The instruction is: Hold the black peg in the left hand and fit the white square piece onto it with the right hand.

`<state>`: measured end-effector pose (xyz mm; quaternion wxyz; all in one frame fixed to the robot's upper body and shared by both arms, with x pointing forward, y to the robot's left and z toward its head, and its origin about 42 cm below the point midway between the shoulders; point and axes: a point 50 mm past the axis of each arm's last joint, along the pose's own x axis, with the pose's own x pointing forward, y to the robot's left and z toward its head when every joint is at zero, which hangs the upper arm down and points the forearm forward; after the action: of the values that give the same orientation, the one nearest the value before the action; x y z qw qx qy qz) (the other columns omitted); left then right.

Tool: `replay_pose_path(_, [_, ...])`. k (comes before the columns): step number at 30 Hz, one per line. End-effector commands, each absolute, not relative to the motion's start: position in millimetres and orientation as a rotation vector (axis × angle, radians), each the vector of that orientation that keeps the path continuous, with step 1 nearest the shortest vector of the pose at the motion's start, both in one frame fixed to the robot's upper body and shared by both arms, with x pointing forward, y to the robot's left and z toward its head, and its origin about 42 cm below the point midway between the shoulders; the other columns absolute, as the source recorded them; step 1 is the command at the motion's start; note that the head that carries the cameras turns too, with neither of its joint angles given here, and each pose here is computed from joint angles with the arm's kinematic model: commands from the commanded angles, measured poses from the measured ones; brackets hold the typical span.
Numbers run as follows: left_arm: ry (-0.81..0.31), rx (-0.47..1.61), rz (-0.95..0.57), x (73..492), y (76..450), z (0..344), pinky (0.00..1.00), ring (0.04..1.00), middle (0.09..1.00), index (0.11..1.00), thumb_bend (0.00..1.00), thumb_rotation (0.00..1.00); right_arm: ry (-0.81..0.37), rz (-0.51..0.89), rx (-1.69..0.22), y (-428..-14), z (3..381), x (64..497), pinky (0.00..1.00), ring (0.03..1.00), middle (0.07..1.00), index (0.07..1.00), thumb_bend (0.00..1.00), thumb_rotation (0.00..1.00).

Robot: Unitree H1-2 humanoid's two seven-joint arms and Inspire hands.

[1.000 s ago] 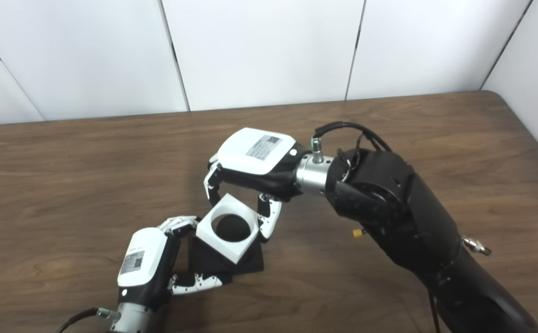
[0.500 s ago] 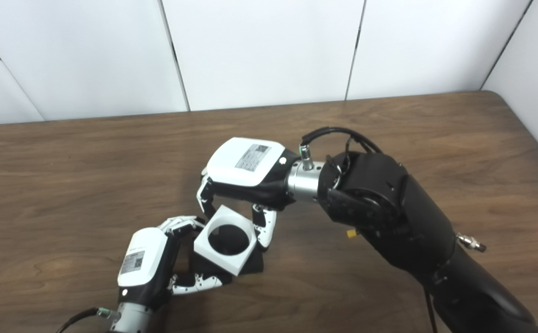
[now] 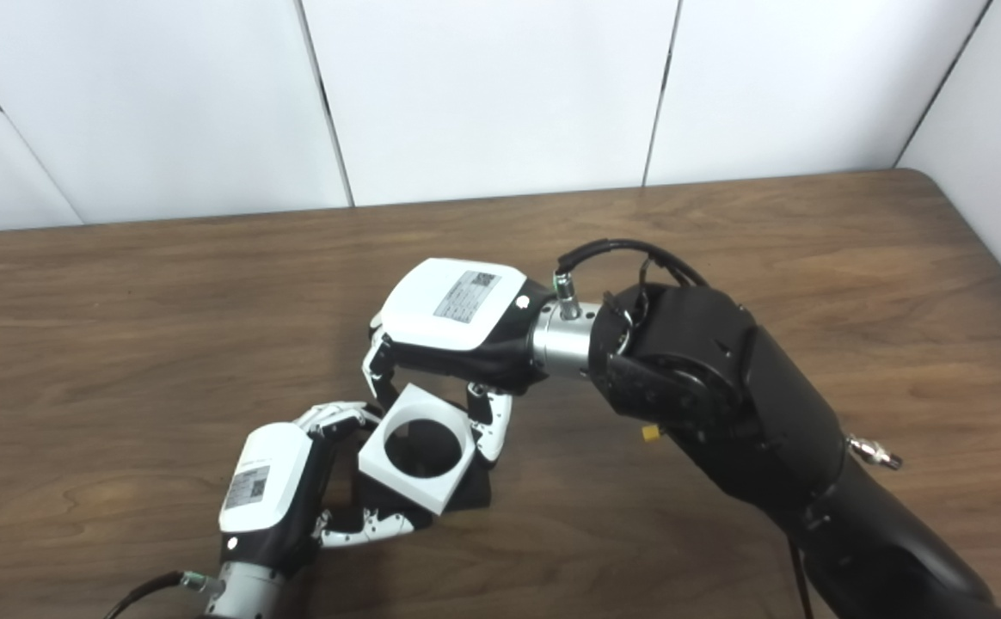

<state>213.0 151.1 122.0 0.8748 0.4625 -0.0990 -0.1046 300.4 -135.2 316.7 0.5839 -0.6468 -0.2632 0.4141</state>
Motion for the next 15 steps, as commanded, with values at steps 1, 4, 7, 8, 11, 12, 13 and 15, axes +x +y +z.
replay_pose_path(1, [-0.175,0.951,-0.282,208.4,141.3,118.7,0.69,0.781,0.741,0.488,0.51,0.05,-0.661,0.914,-1.550,-135.9,334.1,308.5,0.82,0.850,0.712,0.482,0.52,0.13])
replay_pose_path(4, [-0.172,0.955,-0.283,208.2,141.4,119.5,0.69,0.782,0.741,0.488,0.51,0.05,-0.654,0.903,-1.556,-138.0,335.4,312.7,0.81,0.847,0.711,0.482,0.52,0.13])
replay_pose_path(7, [-0.171,0.955,-0.284,208.0,141.7,119.9,0.69,0.783,0.740,0.488,0.51,0.05,-0.652,0.889,-1.569,-140.8,336.7,316.4,0.80,0.844,0.708,0.482,0.52,0.13])
replay_pose_path(8, [-0.172,0.955,-0.284,208.0,141.9,119.8,0.69,0.784,0.740,0.488,0.51,0.05,-0.651,0.884,-1.574,-141.6,337.4,317.3,0.80,0.843,0.707,0.482,0.52,0.13])
replay_pose_path(11, [-0.173,0.955,-0.285,208.0,142.4,119.9,0.69,0.786,0.740,0.487,0.51,0.05,-0.649,0.871,-1.590,-143.9,340.2,318.9,0.79,0.843,0.707,0.482,0.52,0.13])
replay_pose_path(12, [-0.174,0.955,-0.285,208.0,142.6,119.9,0.69,0.786,0.740,0.487,0.51,0.05,-0.650,0.868,-1.596,-144.6,341.0,319.3,0.79,0.841,0.707,0.482,0.52,0.13])
replay_pose_path(13, [-0.176,0.956,-0.285,208.0,142.7,119.9,0.69,0.786,0.739,0.487,0.51,0.05,-0.650,0.866,-1.601,-145.1,341.7,319.5,0.79,0.840,0.706,0.482,0.52,0.13])
replay_pose_path(15, [-0.175,0.954,-0.285,207.9,143.0,120.0,0.69,0.786,0.739,0.487,0.51,0.05,-0.650,0.864,-1.606,-146.3,343.2,320.3,0.79,0.840,0.708,0.482,0.52,0.13])
